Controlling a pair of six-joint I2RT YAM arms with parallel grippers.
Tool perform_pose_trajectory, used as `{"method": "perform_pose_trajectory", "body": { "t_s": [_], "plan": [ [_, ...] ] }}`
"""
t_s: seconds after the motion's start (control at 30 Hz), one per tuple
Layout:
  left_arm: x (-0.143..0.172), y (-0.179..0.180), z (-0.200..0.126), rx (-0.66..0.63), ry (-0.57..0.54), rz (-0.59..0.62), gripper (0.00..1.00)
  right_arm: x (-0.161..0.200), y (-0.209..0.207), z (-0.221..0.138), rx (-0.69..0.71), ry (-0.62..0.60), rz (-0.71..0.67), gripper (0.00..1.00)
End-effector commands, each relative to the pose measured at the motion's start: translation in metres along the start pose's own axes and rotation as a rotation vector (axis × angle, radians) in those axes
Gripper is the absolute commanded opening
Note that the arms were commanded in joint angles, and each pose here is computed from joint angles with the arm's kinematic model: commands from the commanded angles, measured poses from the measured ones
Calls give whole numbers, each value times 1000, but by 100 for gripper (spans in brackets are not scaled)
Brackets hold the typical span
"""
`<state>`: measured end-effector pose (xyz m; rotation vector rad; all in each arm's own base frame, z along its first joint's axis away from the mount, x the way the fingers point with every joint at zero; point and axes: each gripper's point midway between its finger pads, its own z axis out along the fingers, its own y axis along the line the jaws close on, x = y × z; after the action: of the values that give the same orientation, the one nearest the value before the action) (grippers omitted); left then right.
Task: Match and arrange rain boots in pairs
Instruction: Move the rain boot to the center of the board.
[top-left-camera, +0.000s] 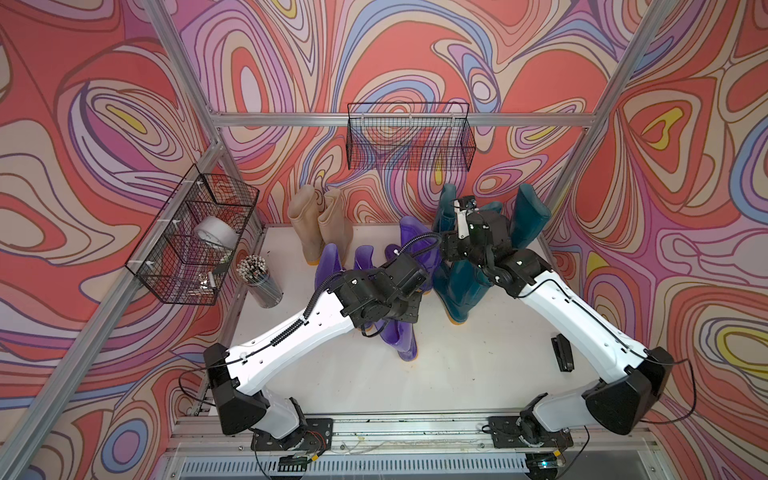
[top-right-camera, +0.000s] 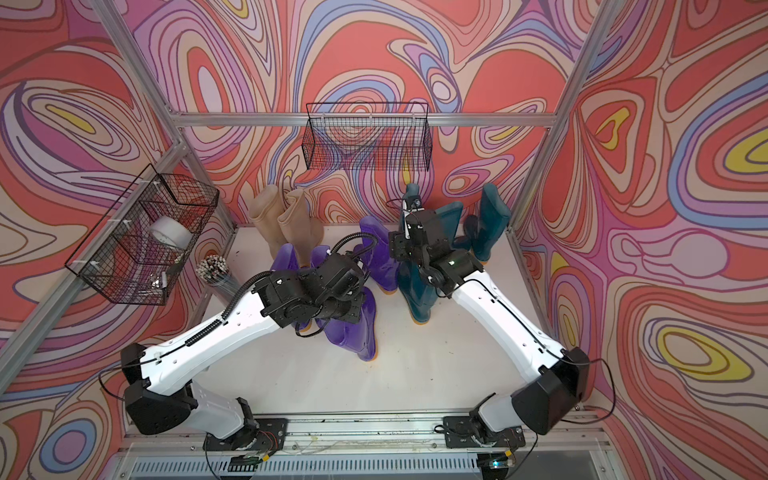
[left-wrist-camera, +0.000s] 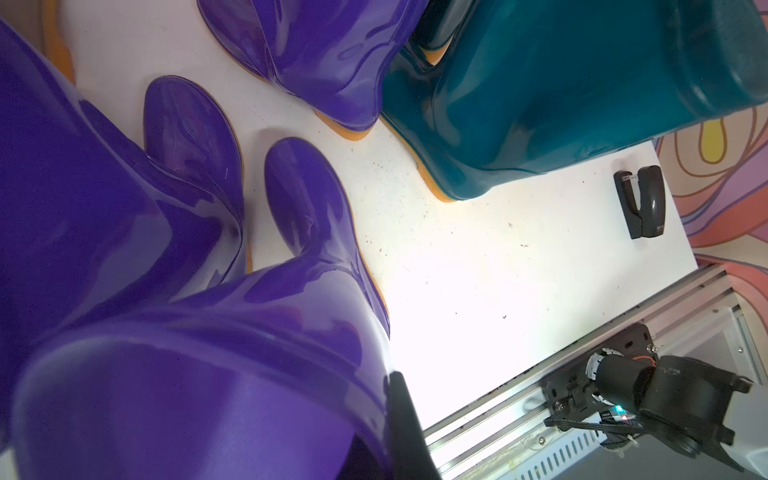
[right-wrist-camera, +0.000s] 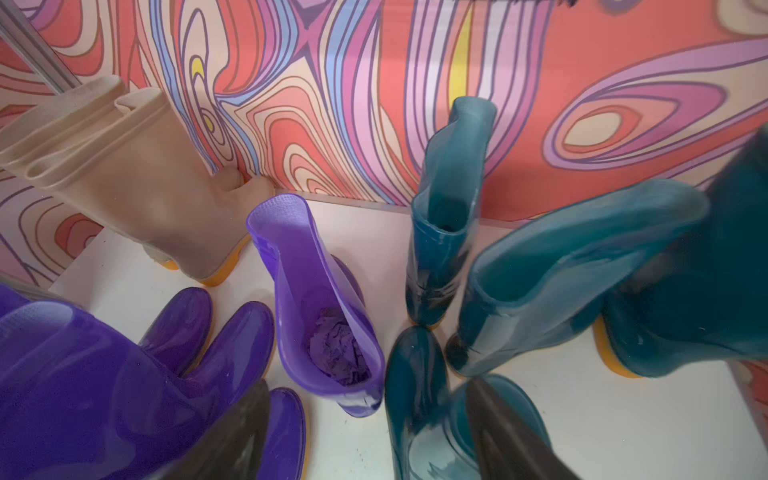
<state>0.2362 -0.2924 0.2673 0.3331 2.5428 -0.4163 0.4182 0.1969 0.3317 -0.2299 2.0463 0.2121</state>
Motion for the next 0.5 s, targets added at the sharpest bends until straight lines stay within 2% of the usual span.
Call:
{"method": "perform_pose_trajectory", "body": {
  "t_s": [0.0,0.2,0.47],
  "plan": [
    [-32,-4,-24,48,-142,-22,0,1,6,25,-75,49,-12,79],
    [-39,-5,-23,88,-147,-6,0,17,11,61,-98,131,-61,81],
    [-43,0,-24,103,-152,8,0,22,28,62,-208,138,-58,84]
  ]
}}
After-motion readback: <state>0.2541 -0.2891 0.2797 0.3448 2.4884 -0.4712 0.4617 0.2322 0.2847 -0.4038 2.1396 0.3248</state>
